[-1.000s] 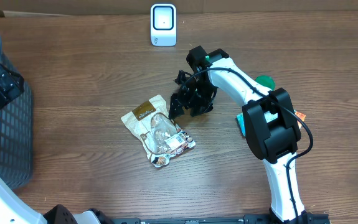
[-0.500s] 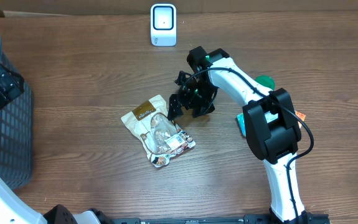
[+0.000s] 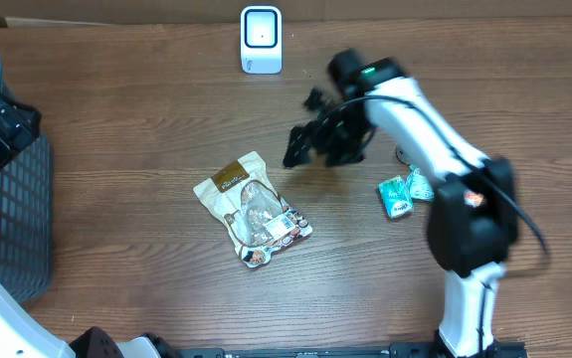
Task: Scan the item barcode
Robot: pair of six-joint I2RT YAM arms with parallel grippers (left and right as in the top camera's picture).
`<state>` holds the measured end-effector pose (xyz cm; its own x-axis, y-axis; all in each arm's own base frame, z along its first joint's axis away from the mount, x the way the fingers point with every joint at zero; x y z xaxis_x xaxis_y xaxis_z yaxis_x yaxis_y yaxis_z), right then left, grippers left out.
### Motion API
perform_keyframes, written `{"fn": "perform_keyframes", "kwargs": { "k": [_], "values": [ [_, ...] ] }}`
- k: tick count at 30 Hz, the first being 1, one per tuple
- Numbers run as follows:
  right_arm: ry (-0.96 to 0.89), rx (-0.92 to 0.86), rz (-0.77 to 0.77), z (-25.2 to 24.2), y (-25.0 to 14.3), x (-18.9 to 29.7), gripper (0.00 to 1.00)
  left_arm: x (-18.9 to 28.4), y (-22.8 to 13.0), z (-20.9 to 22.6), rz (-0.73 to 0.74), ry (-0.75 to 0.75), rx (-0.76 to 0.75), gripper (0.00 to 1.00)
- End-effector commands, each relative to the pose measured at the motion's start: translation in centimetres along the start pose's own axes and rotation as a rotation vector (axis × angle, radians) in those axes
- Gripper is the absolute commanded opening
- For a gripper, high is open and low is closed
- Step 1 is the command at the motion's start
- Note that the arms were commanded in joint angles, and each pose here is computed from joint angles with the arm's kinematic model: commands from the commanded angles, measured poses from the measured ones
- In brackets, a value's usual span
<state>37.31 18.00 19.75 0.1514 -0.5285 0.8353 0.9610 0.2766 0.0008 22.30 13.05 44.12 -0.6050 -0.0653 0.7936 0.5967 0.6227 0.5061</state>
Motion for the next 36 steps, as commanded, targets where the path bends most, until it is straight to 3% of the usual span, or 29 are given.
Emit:
{"fn": "perform_keyframes", "kwargs": {
  "k": [1,2,6,11,21,28,36],
  "values": [
    [-0.004,0.079,-0.241,3.3,-3.3,10.3,1.00,-0.2,-0.2,-1.3,0.035,-0.160,-0.047,0.18],
    [-0.011,0.078,-0.272,3.4,-4.2,11.8,1.00,-0.5,-0.4,-1.6,0.052,-0.174,-0.053,0.04],
    [-0.047,0.065,-0.378,3.7,-7.6,16.4,1.00,-2.7,-1.8,-4.0,0.140,-0.228,-0.206,0.04],
    [-0.097,0.019,-0.460,3.0,-10.2,19.5,1.00,-6.7,-6.1,-8.9,0.309,-0.341,-0.517,0.04],
    [-0.120,-0.104,-0.462,0.3,-11.4,20.9,1.00,-13.7,-19.8,-17.0,0.524,-0.598,-1.094,0.04],
    [-0.124,-0.136,-0.464,-0.4,-11.8,21.3,1.00,-15.5,-29.3,-18.3,0.606,-0.675,-1.340,0.04],
    [-0.124,-0.137,-0.464,-0.4,-11.8,21.3,1.00,-17.2,-36.0,-17.2,0.639,-0.612,-1.542,0.04]
  ]
}}
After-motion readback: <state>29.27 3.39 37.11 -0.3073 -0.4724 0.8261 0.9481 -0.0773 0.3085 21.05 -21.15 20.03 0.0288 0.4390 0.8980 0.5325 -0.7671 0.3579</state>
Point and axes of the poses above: each gripper's point midway between its finger pads, its own x axis back along the fingers, its own z axis along the line the jaws close on, y = z × x, the point moved 10 cm from there along x, back along the fingers, and after that the axes turned 1 degree about -x, right-handed, at the moved point
